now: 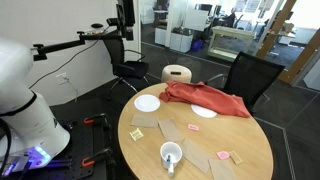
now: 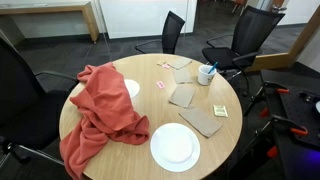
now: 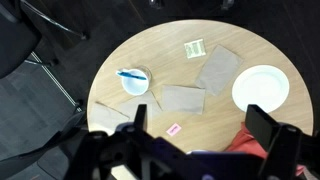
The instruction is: Take the pen out of the cup and put it on the table
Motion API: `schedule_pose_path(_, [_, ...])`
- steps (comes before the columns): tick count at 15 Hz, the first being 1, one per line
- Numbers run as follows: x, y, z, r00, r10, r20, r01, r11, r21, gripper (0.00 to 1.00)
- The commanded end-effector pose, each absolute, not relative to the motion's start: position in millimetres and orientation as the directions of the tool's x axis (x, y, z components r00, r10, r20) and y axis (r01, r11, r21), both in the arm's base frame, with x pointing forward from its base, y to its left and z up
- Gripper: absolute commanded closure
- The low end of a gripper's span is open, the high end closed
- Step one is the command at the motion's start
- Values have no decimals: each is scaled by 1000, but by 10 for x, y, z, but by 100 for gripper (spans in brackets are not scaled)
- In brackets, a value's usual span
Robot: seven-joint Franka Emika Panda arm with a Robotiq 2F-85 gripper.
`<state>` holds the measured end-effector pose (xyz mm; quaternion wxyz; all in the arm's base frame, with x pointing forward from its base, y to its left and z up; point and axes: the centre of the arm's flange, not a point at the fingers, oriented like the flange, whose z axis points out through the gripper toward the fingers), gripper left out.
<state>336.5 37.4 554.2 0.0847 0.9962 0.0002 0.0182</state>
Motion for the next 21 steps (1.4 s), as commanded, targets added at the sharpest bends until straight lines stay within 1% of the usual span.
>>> schedule_pose_path(1, [3365, 374, 5542, 999, 4, 36, -3, -986, 169, 0])
schedule_pose_path(9, [3406, 333, 5495, 999, -8, 43, -15, -985, 174, 0])
schedule_pose_path(15, [3601, -52, 5168, 980, -189, 60, -195, -972, 130, 0])
schedule_pose_path(21, [3790, -576, 4714, 911, -410, 53, -413, -906, 90, 0])
